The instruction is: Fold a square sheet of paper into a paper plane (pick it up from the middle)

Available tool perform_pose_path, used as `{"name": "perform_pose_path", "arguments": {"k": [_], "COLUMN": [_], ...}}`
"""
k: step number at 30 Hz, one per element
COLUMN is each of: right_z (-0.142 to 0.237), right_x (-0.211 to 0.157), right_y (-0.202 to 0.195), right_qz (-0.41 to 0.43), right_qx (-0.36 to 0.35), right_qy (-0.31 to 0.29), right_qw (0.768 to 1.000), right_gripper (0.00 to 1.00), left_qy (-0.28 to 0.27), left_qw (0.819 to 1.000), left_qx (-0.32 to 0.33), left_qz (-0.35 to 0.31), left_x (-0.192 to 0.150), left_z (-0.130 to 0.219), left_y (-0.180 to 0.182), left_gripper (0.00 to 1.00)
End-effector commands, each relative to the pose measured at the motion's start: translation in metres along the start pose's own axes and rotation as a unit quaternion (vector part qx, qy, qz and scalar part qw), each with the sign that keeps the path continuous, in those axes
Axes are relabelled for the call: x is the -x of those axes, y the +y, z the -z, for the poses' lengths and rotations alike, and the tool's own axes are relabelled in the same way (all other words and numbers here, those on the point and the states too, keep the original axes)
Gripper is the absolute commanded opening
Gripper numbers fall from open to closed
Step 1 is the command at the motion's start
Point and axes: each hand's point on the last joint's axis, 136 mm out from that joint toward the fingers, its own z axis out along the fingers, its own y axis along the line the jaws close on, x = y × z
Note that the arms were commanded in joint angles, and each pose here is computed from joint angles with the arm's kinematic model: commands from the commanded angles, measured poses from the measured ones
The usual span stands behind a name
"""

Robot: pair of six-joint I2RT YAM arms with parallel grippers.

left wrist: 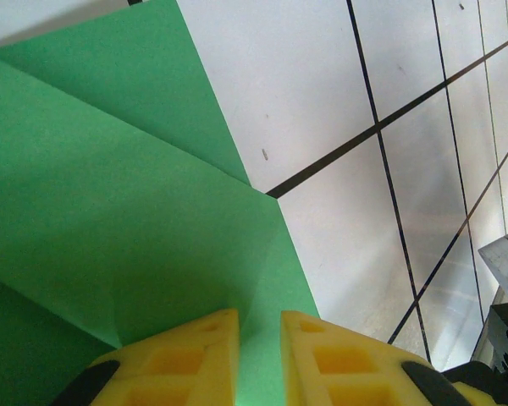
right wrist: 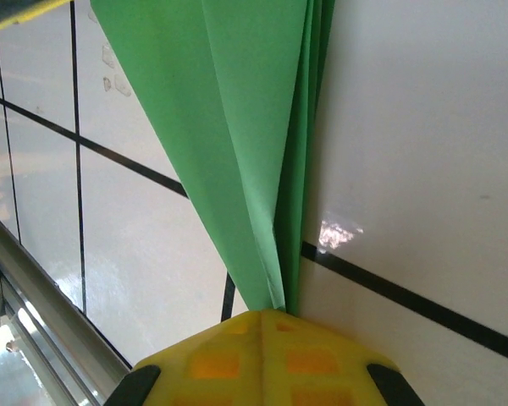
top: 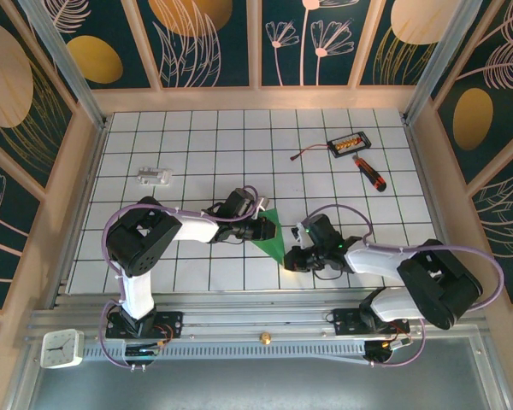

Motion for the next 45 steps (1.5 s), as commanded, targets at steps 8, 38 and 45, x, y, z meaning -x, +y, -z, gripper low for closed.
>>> {"name": "perform_pose_path", "arguments": {"k": [8, 38, 45], "right_z": [0.02, -0.014, -0.005], "right_x": [-0.005, 0.003, -0.028], "right_y": [0.008, -0.021, -0.023], "right_qz": [-0.02, -0.025, -0.034], "right_qx": [-0.005, -0.033, -0.031], "right_qy": [0.011, 0.042, 0.058], "right_qw": [1.0, 0.998, 0.997], "right_gripper": [0.0, 0.0, 0.0], "left_qy": [0.022, 0.022, 0.021], "left_qw": [0.997, 0.997, 0.997], "left_qx": [0.071, 0.073, 0.076], "left_qz": [0.02, 0.022, 0.021], "left_x": [-0.017, -0.016, -0.015], "left_z": [-0.004, -0.005, -0.004], "left_y": [0.044, 0.045, 0.045], "left_gripper": [0.22, 0.22, 0.22]}}
